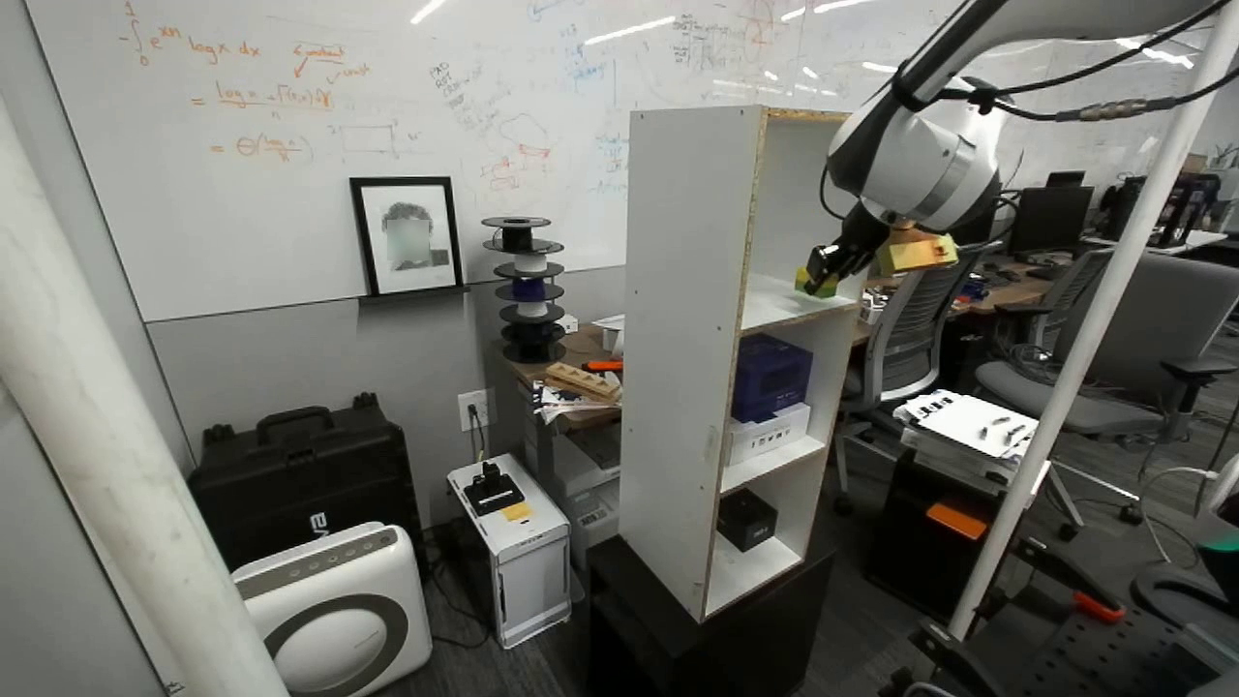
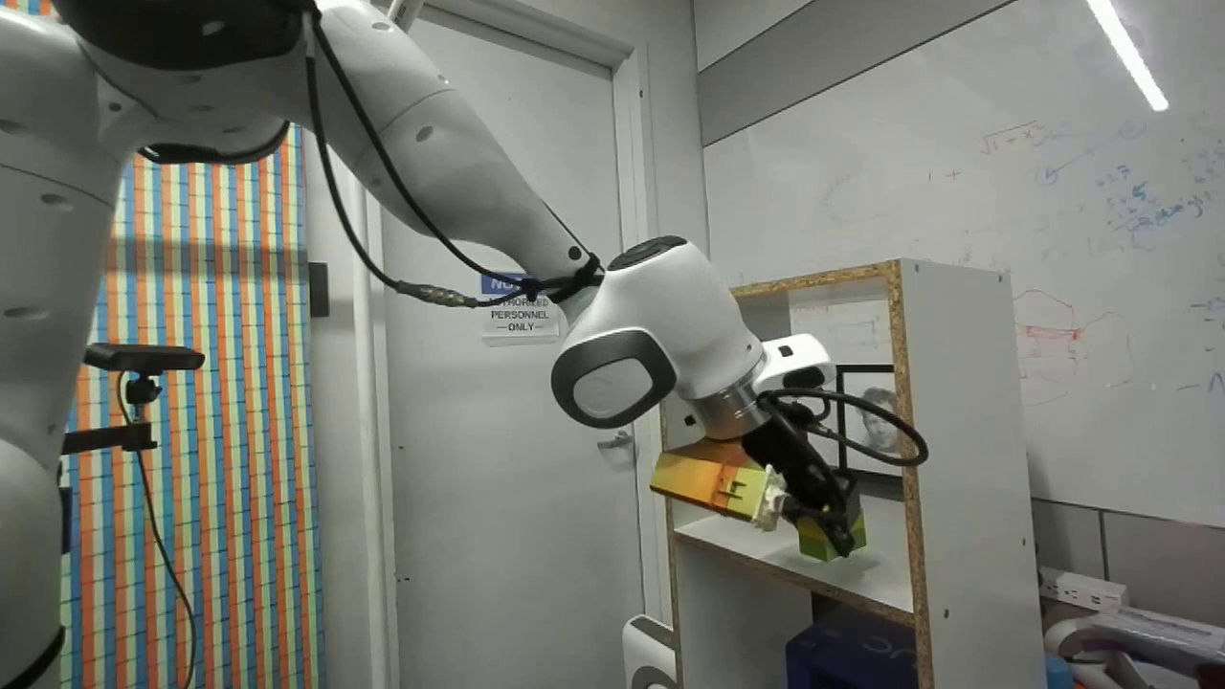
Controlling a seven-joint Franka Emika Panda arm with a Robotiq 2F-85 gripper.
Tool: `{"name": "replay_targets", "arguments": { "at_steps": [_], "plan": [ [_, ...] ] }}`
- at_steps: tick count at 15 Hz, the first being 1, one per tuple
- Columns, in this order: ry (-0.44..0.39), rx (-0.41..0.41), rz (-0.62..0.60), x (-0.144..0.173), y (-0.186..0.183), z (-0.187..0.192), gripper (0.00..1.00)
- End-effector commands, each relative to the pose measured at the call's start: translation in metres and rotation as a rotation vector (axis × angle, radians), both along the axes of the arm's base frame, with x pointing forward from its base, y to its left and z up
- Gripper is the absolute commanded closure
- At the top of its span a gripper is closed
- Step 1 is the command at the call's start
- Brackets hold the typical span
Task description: Pick up the sponge and put it on top of the counter
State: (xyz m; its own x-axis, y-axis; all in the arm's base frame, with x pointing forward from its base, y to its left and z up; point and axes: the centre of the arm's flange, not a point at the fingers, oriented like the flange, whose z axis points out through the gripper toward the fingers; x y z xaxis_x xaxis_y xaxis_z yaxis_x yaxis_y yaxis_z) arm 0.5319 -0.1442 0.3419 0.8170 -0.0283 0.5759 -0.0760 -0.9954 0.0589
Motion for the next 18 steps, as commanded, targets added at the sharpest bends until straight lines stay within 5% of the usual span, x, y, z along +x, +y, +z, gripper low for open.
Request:
{"name": "replay_targets", "arguments": {
  "at_steps": [1,4,8,18],
  "plan": [
    [0.028,-0.008,-0.054,-0.071,0.017,0.045,0.83],
    [0.023,0.037,-0.085,-0.098,0.012,0.049,0.83],
    [-0.083,0.117,-0.142,-0.103,0.005,0.09,0.83],
    [-0.321,0.188,-0.352,-0.08,0.029,0.287,0.83]
  ]
}}
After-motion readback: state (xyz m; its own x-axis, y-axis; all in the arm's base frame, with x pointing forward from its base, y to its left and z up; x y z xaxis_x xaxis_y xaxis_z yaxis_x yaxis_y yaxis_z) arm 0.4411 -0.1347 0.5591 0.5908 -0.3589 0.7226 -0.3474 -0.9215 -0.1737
